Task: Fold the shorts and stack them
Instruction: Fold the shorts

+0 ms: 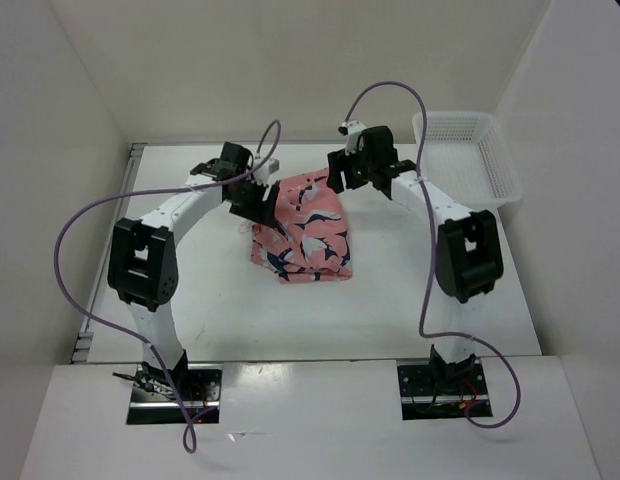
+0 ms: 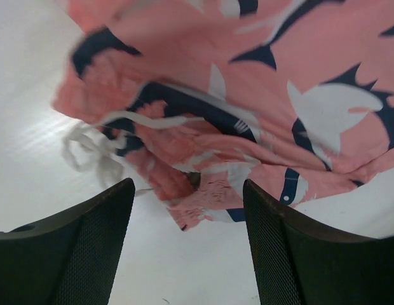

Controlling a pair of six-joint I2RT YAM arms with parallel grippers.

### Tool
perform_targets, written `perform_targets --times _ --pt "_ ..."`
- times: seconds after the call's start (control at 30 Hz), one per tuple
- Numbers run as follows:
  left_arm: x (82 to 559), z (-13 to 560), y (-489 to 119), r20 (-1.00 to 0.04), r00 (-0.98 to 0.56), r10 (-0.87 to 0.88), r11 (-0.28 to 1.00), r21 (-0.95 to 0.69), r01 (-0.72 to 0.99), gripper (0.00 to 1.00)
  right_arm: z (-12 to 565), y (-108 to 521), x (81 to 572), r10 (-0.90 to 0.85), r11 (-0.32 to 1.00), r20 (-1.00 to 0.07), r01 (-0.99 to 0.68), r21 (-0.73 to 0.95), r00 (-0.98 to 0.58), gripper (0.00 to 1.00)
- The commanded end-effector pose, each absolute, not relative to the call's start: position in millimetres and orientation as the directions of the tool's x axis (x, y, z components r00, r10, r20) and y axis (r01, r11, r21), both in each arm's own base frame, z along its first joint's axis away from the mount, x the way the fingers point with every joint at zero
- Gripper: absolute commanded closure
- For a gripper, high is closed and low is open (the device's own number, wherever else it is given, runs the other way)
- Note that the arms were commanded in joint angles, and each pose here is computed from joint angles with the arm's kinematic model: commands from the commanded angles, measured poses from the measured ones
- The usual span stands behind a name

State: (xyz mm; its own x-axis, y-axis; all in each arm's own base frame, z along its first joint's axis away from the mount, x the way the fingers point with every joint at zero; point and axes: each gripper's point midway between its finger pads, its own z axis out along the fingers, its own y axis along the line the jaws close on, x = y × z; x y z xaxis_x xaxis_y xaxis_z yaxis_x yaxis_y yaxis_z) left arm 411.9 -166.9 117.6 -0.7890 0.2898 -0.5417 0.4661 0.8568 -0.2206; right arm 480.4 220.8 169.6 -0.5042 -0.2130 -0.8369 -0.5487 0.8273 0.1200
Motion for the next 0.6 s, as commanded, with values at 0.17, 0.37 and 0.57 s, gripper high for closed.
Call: perform_targets --times 0.17,0.37,0.57 --pt "383.1 78.9 -184.3 -0.449 -0.832 0.325 0.812 -0.318 0.489 0.24 157.3 242.0 570.9 -0.032 0.837 -0.844 -0.476 0.27 -0.535 0.25" --pt "386.2 65.5 -181.3 -0.423 -0.844 0.329 0.826 -0.305 0.475 0.4 121.3 239.5 597.8 0.038 0.882 -0.803 -0.358 0.306 -0.595 0.27" --pt "374.3 56.4 -179.6 -0.386 -0.86 0.333 0.824 -0.323 0.465 0.66 81.9 233.7 587.1 0.037 0.898 -0.747 -0.306 0.316 -0.663 0.28"
